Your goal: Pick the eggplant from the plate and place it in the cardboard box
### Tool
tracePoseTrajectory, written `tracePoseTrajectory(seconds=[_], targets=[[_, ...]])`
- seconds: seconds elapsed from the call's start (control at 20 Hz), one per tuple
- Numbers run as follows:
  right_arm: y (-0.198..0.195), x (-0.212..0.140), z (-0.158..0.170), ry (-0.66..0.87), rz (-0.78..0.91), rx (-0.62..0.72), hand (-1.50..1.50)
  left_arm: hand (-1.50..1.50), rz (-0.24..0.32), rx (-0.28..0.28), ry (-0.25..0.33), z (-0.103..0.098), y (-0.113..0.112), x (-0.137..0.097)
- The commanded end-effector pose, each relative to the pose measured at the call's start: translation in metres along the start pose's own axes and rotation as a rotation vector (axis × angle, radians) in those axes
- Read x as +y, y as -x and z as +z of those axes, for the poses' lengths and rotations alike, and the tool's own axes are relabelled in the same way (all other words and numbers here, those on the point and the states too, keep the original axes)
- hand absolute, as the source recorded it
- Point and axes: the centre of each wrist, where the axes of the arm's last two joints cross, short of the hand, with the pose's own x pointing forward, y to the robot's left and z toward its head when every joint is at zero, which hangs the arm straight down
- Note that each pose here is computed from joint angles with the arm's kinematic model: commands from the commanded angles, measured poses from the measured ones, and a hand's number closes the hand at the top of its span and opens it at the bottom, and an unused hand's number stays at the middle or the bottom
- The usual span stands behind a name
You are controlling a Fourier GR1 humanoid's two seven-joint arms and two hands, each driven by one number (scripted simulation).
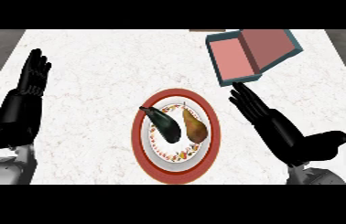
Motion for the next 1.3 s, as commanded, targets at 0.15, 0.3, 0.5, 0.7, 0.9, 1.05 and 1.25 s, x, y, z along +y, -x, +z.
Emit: tracePoseTrajectory(seconds=[0.15,0.3,0.5,0.7,0.9,1.05,1.25], targets=[[0.033,-0.044,-0.053,0.252,-0.119,0.125,1.5,0.0,0.179,0.165,0.024,0.002,0.014,-0.019],[-0.006,-0.074,-0.039,0.093,0.496,0.248,1.5,0.0,0.255,0.22,0.09,0.011,0.015,-0.04],[0.058,-0.068,-0.083,0.336,0.258,0.239,-1.5,0.0,0.334,0.293,0.095,0.016,0.019,-0.057],[0.066,-0.078,-0.095,0.159,0.319,0.116,-1.5,0.0,0.334,0.307,0.079,0.012,0.019,-0.055],[0.018,-0.1,-0.118,-0.036,0.487,0.217,-1.5,0.0,0.32,0.291,0.093,0.015,0.008,-0.057],[-0.011,-0.108,-0.128,-0.25,0.579,0.327,-1.5,0.0,0.339,0.32,0.1,0.02,0.019,-0.057],[-0.03,-0.09,-0.158,-0.431,0.587,0.425,-1.5,0.0,0.331,0.304,0.078,0.016,0.014,-0.055]])
